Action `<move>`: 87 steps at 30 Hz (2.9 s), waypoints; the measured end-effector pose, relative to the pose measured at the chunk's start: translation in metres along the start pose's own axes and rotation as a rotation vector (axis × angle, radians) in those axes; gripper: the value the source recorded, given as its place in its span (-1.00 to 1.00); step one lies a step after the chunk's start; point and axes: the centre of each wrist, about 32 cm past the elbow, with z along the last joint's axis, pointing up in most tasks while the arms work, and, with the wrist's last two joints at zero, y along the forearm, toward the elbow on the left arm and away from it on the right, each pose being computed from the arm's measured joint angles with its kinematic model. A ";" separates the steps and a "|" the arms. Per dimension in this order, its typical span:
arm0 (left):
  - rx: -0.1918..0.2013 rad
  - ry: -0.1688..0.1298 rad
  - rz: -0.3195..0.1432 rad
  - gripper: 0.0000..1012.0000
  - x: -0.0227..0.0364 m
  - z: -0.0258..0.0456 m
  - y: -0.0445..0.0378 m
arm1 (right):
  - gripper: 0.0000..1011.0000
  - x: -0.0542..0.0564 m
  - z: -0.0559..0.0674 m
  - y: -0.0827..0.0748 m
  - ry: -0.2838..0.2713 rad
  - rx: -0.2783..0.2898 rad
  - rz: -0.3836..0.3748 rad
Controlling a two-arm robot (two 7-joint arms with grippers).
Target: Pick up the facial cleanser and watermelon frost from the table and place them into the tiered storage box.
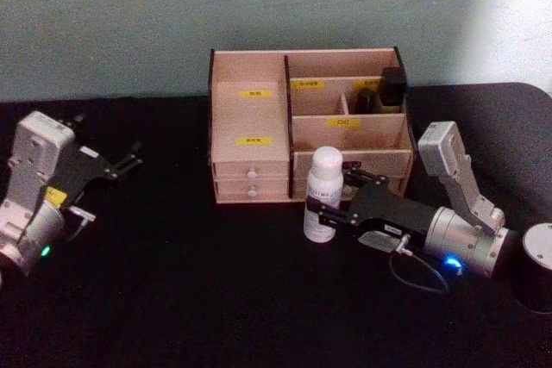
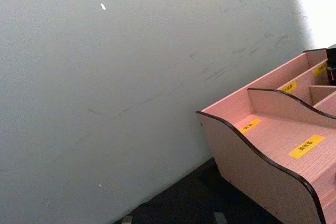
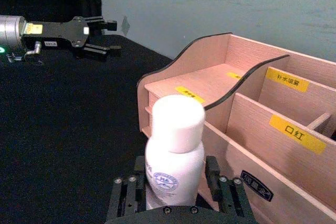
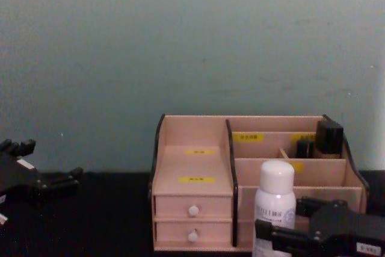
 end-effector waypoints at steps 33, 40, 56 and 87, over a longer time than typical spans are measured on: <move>0.000 0.000 0.000 0.98 0.0000 0.0000 0.0000 | 0.18 0.003 0.032 -0.009 0.014 0.041 0.060; 0.000 0.000 0.000 0.98 0.0000 0.0000 0.0000 | 0.18 0.010 0.056 -0.010 0.014 0.102 0.012; 0.000 0.000 0.000 0.98 0.0000 0.0000 0.0000 | 0.18 0.036 0.078 0.010 -0.014 0.192 -0.126; 0.000 0.000 0.000 0.98 0.0000 0.0000 0.0000 | 0.18 0.072 0.075 0.056 -0.027 0.170 -0.235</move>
